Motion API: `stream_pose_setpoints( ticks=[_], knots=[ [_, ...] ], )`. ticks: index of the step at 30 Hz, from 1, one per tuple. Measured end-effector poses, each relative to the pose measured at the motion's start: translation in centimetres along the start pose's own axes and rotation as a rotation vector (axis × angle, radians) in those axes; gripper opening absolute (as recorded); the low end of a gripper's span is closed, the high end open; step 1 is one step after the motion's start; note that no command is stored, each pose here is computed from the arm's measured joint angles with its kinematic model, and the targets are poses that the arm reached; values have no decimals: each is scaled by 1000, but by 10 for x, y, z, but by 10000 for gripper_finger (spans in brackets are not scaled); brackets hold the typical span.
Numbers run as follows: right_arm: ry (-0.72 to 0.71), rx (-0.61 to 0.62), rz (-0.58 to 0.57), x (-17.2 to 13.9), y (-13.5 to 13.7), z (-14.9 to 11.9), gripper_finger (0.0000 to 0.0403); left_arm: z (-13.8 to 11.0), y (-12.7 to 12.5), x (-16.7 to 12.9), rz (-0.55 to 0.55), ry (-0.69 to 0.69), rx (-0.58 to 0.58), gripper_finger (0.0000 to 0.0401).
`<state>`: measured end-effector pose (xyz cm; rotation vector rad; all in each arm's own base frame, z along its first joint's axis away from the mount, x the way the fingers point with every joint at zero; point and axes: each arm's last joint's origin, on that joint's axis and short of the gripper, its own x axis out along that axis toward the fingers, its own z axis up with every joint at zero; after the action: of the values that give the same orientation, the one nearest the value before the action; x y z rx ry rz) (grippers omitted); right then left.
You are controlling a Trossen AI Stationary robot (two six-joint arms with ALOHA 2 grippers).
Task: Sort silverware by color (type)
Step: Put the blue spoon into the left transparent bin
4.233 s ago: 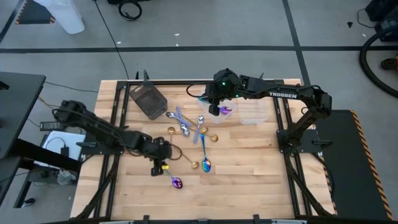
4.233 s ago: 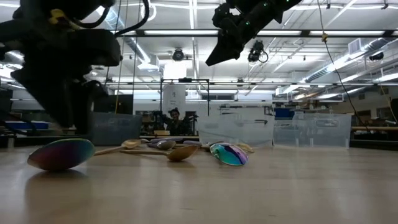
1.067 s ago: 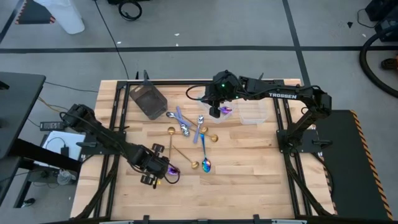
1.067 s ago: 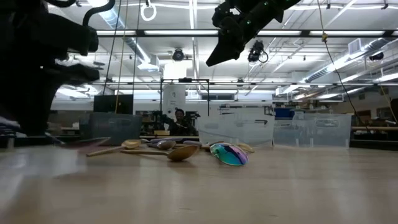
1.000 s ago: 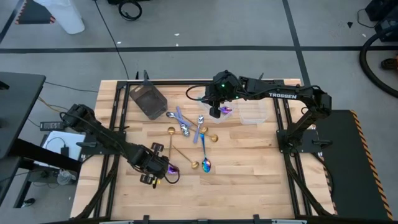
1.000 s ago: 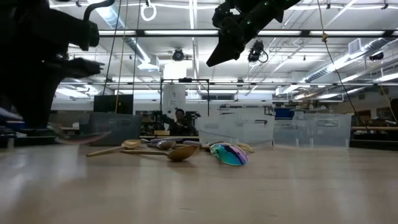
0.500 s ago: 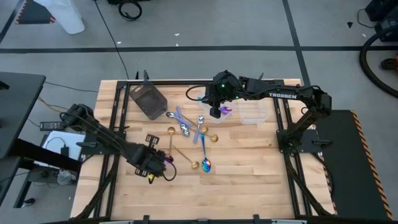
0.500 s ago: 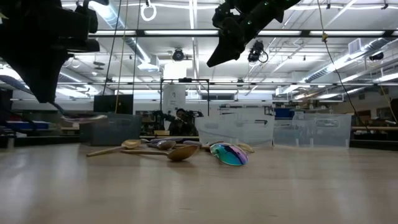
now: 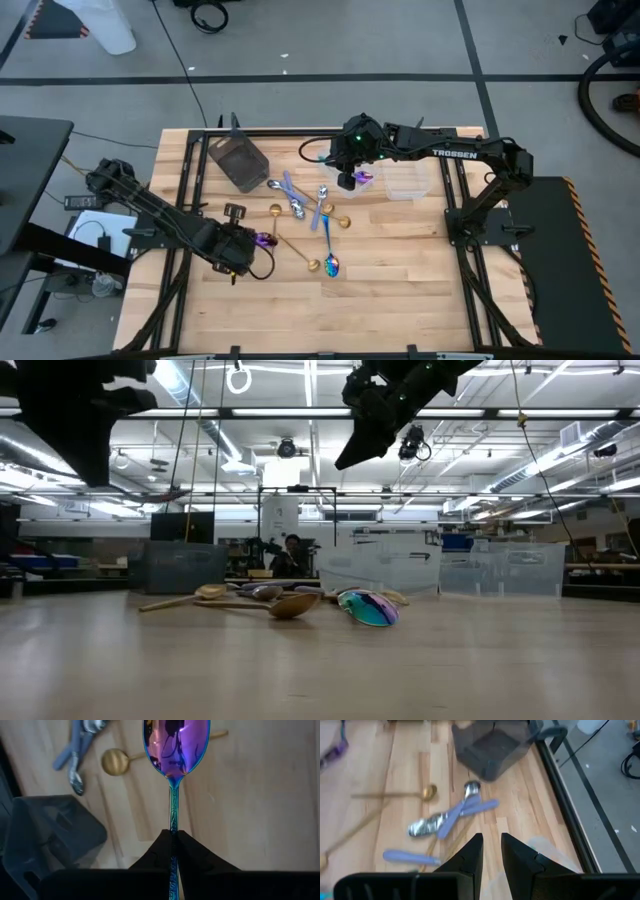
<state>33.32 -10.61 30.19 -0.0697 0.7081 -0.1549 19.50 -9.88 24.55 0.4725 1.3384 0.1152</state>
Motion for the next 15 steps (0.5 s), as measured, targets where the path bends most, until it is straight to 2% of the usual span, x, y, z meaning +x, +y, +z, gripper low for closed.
stream_pose_setpoints(
  ticks=[6, 10, 15],
  knots=[
    [115, -13, 43, -21, 5, -10, 79, -4, 8, -11, 4, -91, -67, 21],
    [113, -32, 93, -29, 11, -20, 79, 4, 13, -19, 18, -233, -91, 22],
    [54, -40, 87, -52, 14, -24, 79, 17, 23, -30, 25, -428, -119, 22]
  ],
)
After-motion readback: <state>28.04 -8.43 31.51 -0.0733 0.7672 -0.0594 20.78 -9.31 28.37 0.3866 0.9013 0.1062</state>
